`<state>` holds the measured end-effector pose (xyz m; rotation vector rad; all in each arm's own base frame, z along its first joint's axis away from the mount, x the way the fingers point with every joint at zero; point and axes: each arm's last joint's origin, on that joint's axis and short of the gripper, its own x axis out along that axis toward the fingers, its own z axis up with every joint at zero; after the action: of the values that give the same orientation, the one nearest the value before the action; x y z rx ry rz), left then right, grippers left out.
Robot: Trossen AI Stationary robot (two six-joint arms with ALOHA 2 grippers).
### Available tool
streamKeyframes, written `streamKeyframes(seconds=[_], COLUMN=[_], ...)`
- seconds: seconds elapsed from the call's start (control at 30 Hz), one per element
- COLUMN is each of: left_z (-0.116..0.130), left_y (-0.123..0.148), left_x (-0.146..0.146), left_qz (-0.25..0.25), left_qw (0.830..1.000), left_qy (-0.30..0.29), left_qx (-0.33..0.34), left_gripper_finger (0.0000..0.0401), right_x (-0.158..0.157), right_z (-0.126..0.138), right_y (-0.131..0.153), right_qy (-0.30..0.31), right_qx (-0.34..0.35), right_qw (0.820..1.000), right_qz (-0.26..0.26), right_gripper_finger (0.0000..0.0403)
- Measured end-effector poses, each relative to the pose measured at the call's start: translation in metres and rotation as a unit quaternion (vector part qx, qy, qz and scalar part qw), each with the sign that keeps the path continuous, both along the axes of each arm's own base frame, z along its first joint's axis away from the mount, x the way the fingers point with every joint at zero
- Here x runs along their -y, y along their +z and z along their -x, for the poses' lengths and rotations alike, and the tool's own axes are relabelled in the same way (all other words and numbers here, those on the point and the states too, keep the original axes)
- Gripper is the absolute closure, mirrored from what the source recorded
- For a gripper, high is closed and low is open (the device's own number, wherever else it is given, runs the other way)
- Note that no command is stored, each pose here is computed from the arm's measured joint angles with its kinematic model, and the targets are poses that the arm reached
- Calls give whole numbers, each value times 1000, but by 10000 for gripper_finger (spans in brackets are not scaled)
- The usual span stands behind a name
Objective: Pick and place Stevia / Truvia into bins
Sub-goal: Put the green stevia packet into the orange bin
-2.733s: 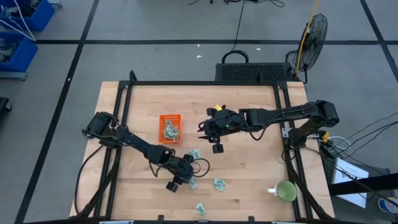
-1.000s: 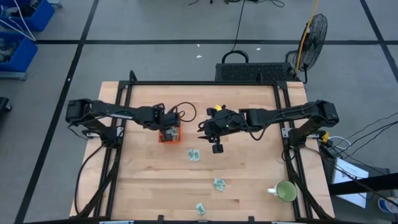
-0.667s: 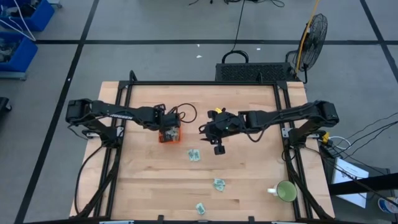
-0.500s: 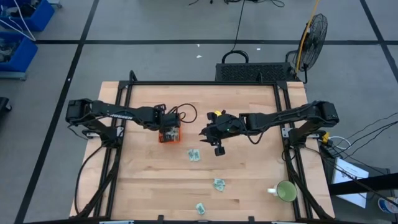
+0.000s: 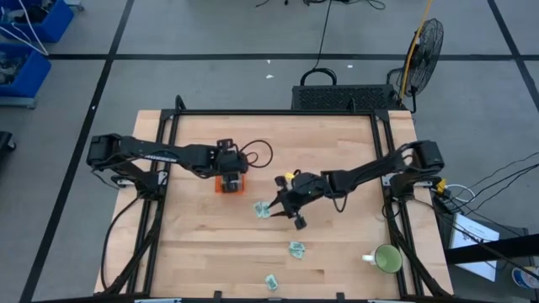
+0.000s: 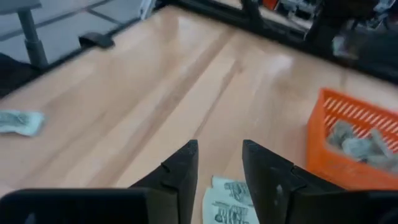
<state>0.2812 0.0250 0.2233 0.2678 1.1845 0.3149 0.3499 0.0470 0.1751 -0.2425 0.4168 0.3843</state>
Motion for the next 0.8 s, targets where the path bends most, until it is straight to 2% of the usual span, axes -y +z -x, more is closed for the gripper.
streamKeyframes(seconds=[0.23, 0.4, 0.57, 0.8], left_z=[-17, -22, -22, -18], left_y=[37, 53, 57, 55], left_x=[8, 8, 7, 4], left_qz=[-26, -43, -74, -95], left_qw=[997, 994, 992, 992], left_qy=[-63, -88, -90, -73], left_qx=[44, 56, 50, 25], left_gripper_finger=[231, 231, 231, 231], right_x=[3, 9, 11, 19], right_z=[-15, -20, -19, -18], right_y=[-47, -73, -88, -96], right_qy=[-28, -99, -126, -162], right_qx=[-28, -39, -60, -98], right_qw=[999, 994, 990, 982], right_qz=[-31, -2, 17, -27], right_gripper_finger=[226, 204, 204, 230])
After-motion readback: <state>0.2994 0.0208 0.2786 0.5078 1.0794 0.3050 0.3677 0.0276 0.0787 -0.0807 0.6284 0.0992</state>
